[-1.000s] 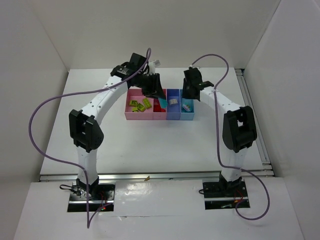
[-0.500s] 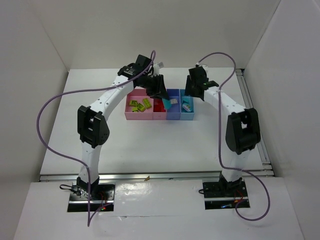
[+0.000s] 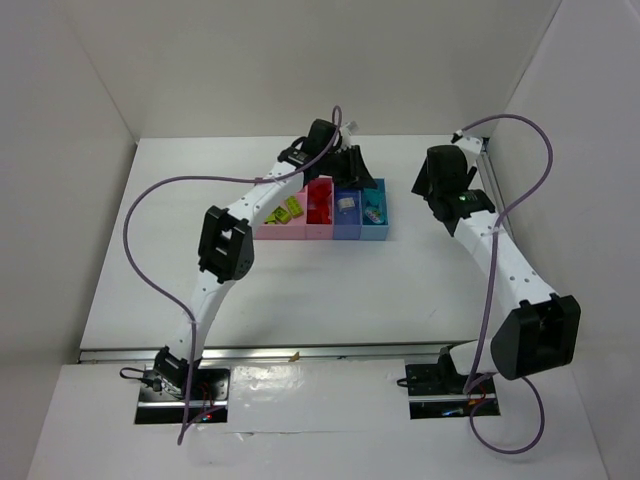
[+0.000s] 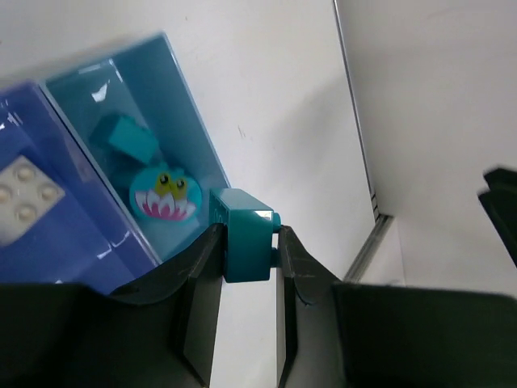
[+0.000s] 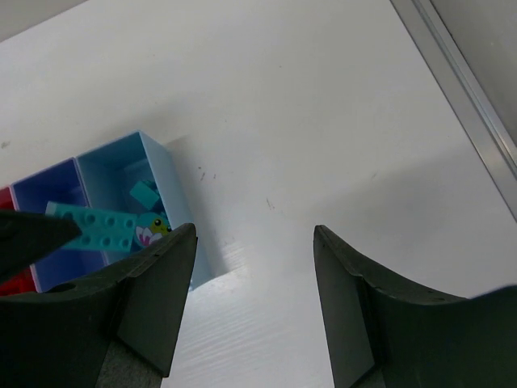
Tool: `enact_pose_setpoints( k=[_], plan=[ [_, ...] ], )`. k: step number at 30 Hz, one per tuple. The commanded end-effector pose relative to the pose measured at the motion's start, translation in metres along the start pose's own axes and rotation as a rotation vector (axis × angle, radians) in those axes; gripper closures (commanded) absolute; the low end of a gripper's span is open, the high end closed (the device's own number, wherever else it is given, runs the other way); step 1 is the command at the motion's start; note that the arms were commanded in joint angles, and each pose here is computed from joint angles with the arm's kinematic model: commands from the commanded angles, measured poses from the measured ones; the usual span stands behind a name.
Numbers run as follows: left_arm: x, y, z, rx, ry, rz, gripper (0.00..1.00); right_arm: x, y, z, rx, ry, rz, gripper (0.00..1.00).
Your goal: Sort the legos into containers by color
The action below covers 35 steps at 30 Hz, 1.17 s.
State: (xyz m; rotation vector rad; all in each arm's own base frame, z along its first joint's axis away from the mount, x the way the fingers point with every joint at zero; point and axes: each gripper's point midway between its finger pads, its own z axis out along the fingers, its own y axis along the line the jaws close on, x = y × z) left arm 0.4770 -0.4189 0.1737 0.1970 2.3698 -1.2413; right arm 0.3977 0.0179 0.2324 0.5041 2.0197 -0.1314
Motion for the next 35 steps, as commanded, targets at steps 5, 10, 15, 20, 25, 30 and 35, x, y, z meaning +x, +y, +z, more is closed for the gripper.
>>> enact_pose_setpoints(
  k=[5, 10, 15, 20, 25, 30, 35],
  plan=[
    [-0.034, -0.01, 0.016, 0.086, -0.113, -0.01, 0.57, 0.008, -0.021, -0.011, 0.051, 0.011, 0.024, 0.33],
    [-0.03, -0.011, 0.017, 0.103, -0.094, -0.02, 0.09, 0.01, -0.025, -0.006, 0.059, 0.021, 0.029, 0.33],
    [-0.043, -0.049, -0.011, 0.169, -0.127, 0.048, 0.0, 0.012, -0.022, -0.002, 0.055, 0.034, 0.024, 0.17],
    [-0.044, -0.102, -0.077, 0.211, -0.157, 0.187, 0.0, 0.005, -0.029, -0.002, 0.091, 0.036, 0.074, 0.0],
    [-0.041, -0.116, -0.149, 0.144, -0.229, 0.283, 0.0, 0.002, -0.039, -0.005, 0.148, 0.015, 0.113, 0.0],
    [-0.027, -0.099, -0.211, -0.014, -0.315, 0.331, 0.0, -0.001, -0.051, -0.015, 0.166, -0.013, 0.127, 0.0],
    [-0.008, -0.081, -0.258, -0.127, -0.367, 0.33, 0.0, 0.006, -0.056, -0.018, 0.172, 0.003, 0.148, 0.0]
  ],
)
